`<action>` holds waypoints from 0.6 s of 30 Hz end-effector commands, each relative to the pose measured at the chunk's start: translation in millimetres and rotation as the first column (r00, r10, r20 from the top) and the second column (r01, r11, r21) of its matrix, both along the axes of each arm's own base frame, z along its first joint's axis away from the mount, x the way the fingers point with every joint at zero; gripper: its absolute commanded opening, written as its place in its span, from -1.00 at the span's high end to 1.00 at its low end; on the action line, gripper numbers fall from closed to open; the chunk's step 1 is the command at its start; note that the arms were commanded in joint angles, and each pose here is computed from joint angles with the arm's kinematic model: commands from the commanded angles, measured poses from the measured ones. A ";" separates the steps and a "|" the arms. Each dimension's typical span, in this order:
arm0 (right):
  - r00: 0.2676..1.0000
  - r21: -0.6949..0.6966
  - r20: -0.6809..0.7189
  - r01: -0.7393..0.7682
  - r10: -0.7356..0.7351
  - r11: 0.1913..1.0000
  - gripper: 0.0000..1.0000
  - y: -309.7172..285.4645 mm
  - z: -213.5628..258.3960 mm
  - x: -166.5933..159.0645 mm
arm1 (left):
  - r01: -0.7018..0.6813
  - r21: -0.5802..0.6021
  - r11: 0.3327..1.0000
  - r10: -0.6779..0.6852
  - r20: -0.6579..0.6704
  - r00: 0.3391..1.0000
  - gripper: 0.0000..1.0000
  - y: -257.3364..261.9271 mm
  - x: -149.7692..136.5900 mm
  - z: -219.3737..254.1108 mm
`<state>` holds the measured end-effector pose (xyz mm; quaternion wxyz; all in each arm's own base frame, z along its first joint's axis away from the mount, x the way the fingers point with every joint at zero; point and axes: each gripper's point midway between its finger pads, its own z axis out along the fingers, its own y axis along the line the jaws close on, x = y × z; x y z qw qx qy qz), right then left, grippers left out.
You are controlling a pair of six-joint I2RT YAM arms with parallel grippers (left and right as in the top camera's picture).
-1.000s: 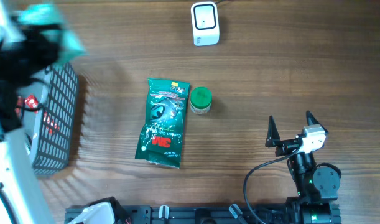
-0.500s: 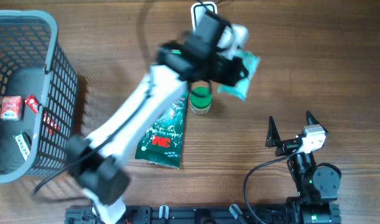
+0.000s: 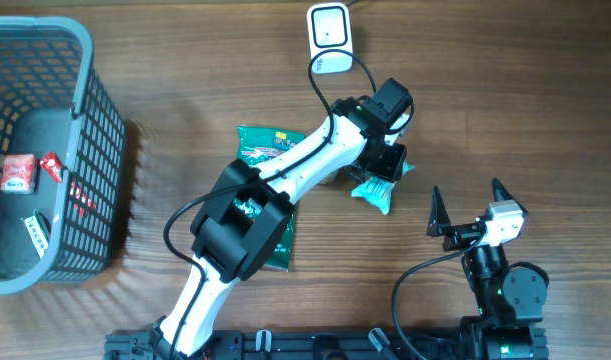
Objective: Scan the item barcode
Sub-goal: 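Carry the tissue pack and drop it right of the jar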
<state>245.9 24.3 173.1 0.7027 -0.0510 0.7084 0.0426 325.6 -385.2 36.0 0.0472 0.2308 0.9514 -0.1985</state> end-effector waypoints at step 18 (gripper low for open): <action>1.000 0.013 0.008 0.014 -0.014 1.000 -1.00 -2.8 2.0 0.1 | -0.466 -0.130 0.875 0.410 0.710 0.572 -1.00 198.6 40.8 319.8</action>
